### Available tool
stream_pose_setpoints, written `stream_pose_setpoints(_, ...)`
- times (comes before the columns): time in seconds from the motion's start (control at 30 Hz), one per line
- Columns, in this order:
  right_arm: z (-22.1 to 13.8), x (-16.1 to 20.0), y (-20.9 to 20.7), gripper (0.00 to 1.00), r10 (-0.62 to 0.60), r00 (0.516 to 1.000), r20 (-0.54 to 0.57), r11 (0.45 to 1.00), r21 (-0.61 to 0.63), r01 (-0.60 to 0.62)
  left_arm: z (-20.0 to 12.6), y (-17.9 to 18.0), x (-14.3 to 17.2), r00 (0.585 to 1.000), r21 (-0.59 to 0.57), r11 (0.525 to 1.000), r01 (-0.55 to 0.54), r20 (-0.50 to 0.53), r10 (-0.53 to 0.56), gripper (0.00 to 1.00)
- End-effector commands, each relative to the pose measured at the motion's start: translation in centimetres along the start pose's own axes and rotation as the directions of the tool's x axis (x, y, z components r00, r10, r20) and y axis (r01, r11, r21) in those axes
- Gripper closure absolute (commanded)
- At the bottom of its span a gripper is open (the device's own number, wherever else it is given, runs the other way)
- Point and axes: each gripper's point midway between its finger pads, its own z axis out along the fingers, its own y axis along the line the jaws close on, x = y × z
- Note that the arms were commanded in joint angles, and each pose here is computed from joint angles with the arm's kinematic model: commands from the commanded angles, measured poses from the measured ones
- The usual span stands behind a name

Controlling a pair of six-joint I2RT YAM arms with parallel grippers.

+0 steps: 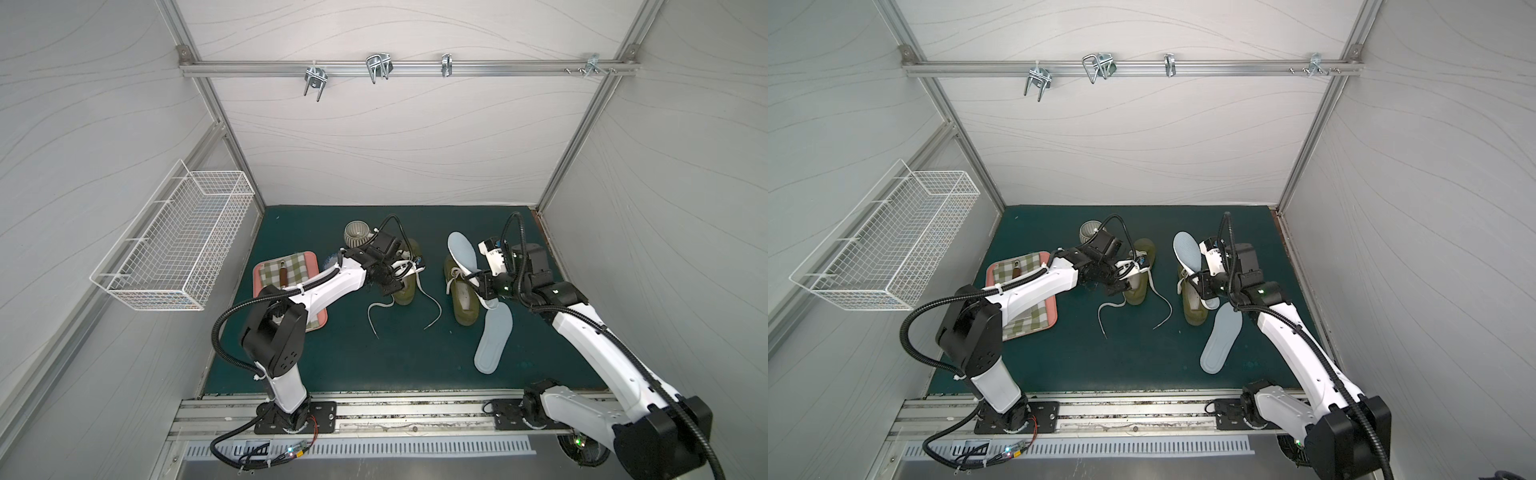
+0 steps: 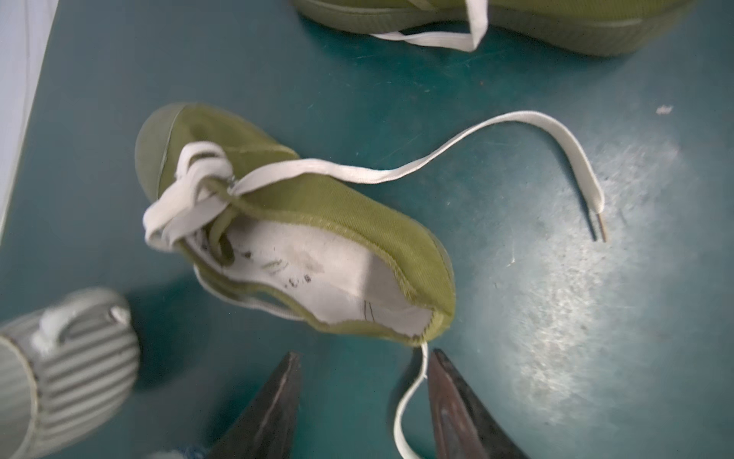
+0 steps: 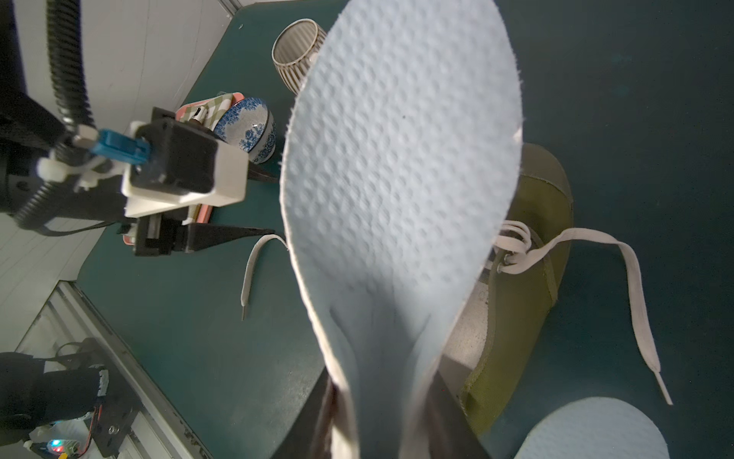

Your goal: Insert the insole into the shoe

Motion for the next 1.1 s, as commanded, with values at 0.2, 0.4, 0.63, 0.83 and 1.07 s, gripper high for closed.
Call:
stream_pose_setpoints(0.2, -1.4, 0.6, -0.1, 0.69, -0.008, 1.0, 0.008, 1.0, -0.013, 0.008, 1.5, 2.5, -3.4, 0.963, -0.058, 0.965, -0.255, 0.072, 0.258, 0.51)
stream_pose_setpoints(0.4, -1.6, 0.5, -0.4, 0.69, -0.006, 1.0, 0.015, 1.0, -0.016, 0.006, 2.6, 3.6, -3.6, 0.947, -0.08, 0.946, -0.316, 0.044, 0.32, 0.56)
stream_pose_setpoints(0.63, -1.4, 0.5, -0.4, 0.69, -0.001, 1.0, 0.01, 1.0, -0.026, 0.001, 3.0, 5.0, -3.8, 0.937, -0.123, 0.932, -0.342, 0.031, 0.348, 0.58)
stream_pose_setpoints(0.83, -1.4, 0.5, -0.4, 0.69, 0.0, 1.0, 0.008, 1.0, -0.029, 0.0, 3.7, 5.8, -3.4, 0.931, -0.124, 0.923, -0.364, -0.004, 0.366, 0.61)
stream_pose_setpoints(1.07, -1.3, 0.5, -0.4, 0.69, 0.003, 1.0, 0.006, 1.0, -0.031, -0.003, 3.8, 7.1, -3.6, 0.93, -0.161, 0.917, -0.366, -0.015, 0.368, 0.63)
